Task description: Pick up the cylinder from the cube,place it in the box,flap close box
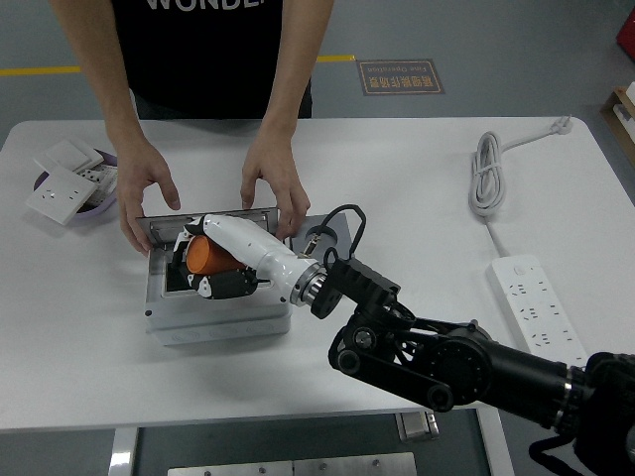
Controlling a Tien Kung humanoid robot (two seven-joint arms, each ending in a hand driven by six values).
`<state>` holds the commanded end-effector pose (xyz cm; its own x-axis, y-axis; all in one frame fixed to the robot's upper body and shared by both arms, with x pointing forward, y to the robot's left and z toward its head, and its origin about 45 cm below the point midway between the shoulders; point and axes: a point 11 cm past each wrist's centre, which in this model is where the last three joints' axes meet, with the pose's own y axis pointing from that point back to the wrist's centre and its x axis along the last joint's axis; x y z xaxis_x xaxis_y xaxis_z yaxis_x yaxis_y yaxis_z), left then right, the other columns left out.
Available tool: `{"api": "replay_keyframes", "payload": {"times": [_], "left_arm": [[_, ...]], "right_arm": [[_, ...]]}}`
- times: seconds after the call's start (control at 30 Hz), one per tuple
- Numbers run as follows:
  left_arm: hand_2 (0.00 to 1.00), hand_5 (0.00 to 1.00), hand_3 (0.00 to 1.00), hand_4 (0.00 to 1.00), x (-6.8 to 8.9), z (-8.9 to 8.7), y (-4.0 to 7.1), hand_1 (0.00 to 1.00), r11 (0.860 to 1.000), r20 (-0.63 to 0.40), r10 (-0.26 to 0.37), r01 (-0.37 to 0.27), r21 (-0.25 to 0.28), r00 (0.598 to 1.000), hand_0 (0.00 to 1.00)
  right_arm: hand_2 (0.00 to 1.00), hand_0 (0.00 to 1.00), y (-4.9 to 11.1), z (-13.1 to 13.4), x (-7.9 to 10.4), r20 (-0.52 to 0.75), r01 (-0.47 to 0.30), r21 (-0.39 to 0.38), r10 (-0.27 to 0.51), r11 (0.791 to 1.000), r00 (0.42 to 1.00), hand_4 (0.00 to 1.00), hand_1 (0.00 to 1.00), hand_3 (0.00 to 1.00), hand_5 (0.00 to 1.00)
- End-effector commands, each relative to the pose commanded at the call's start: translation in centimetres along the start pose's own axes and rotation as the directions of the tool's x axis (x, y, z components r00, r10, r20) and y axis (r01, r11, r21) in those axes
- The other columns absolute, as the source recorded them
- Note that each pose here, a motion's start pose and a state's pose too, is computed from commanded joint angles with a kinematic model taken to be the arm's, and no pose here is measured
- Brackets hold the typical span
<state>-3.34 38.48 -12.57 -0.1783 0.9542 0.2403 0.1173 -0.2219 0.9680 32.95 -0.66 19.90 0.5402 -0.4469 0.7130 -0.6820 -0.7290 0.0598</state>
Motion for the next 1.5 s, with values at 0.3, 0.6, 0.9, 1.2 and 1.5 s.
{"api": "replay_keyframes", "payload": {"times": [0.3,0.6,0.9,1.2,1.5], "left_arm": [[0.854,0.002,0.951,0.002,0.2,0.0,0.0,0.852,1.0,0.004,0.003,-0.003,0.001,1.0,0.923],[0.854,0.002,0.951,0.002,0.2,0.1,0.0,0.852,1.0,0.009,0.004,-0.004,0.0,1.0,0.923],[0.854,0.002,0.951,0.002,0.3,0.1,0.0,0.852,1.0,0.012,0.005,-0.005,0.0,1.0,0.923],[0.854,0.002,0.951,0.002,0.3,0.1,0.0,0.852,1.0,0.015,0.004,-0.004,-0.001,1.0,0.923],[0.854,0.002,0.951,0.002,0.2,0.3,0.0,0.852,1.0,0.018,0.002,-0.002,-0.005,1.0,0.923]], "right_arm": [[0.463,0.116,-0.1,1.3,-0.6,-0.091,0.029,-0.028,-0.032,0.999,0.995,0.173,0.323,0.438,0.002],[0.527,0.367,-0.2,1.5,-1.0,-0.109,0.081,-0.034,-0.084,0.996,0.991,0.171,0.491,0.498,0.002],[0.639,0.625,-0.4,1.4,-1.2,-0.164,0.111,-0.03,-0.115,0.993,0.98,0.252,0.65,0.637,0.09],[0.745,0.853,-0.6,1.1,-0.8,-0.188,0.11,-0.023,-0.112,0.994,0.976,0.644,0.731,0.732,0.191],[0.746,0.865,-0.7,1.2,-0.6,-0.177,0.106,-0.022,-0.108,0.994,0.978,0.647,0.732,0.742,0.171]]}}
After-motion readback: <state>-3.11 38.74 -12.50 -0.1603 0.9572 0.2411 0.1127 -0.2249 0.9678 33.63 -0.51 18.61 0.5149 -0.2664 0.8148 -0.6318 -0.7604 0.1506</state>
